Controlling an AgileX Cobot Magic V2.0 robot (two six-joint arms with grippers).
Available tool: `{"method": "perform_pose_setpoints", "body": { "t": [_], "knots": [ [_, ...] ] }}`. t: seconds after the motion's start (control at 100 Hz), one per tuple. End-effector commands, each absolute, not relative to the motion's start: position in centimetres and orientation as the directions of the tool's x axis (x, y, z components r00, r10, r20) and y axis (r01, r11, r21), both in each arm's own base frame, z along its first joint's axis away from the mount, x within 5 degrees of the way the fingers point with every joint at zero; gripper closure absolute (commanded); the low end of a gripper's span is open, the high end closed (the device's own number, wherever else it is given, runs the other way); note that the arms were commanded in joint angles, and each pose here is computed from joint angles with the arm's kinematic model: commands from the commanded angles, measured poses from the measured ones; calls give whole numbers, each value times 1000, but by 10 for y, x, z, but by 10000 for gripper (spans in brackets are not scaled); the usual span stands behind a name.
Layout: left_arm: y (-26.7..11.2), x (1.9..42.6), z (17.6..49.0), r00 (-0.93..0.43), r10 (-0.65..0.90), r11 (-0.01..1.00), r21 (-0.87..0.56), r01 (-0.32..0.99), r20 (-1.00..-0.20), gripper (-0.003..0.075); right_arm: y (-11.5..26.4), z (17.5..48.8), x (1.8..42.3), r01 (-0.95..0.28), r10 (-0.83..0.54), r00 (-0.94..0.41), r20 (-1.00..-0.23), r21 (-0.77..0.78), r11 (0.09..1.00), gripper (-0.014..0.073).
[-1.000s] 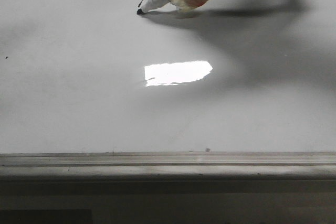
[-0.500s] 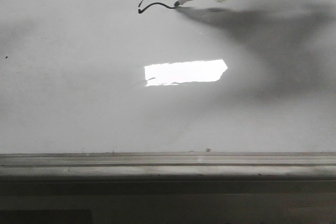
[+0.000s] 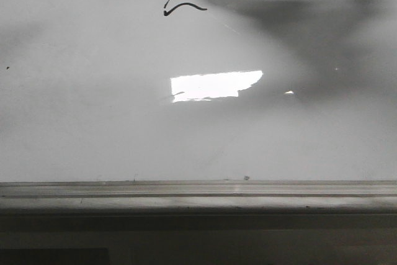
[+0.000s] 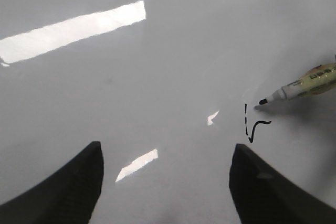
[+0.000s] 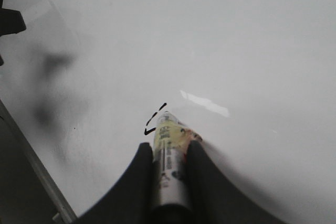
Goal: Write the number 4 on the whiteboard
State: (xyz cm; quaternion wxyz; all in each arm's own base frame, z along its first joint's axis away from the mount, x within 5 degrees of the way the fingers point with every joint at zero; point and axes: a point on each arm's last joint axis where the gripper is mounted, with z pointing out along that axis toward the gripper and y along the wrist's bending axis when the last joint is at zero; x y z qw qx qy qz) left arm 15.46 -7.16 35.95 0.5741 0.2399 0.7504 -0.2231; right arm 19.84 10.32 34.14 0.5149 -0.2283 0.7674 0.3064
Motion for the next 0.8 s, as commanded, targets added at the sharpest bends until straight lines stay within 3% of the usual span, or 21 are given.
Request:
{"method": "perform_pose_setpoints", "body": {
  "t": [0.0,0.5,0.67,0.79],
  "knots": [
    [-69,154,373,-194,37,802,-86,591,-980,247,102,352,203,-654,10,-332,-943,238,718,640],
    [-69,154,373,-193,38,802,-85,591,-981,247,109,333,200,-698,-113,-457,-882,277,660,639],
    [-72,153,373,-194,35,782,-94,617,-980,247,109,355,182,-750,-42,-379,-924,281,599,639],
    [-82,145,376,-150,44,688,-78,721,-988,247,109,365,174,-775,-41,-355,-934,269,571,639]
  ]
}}
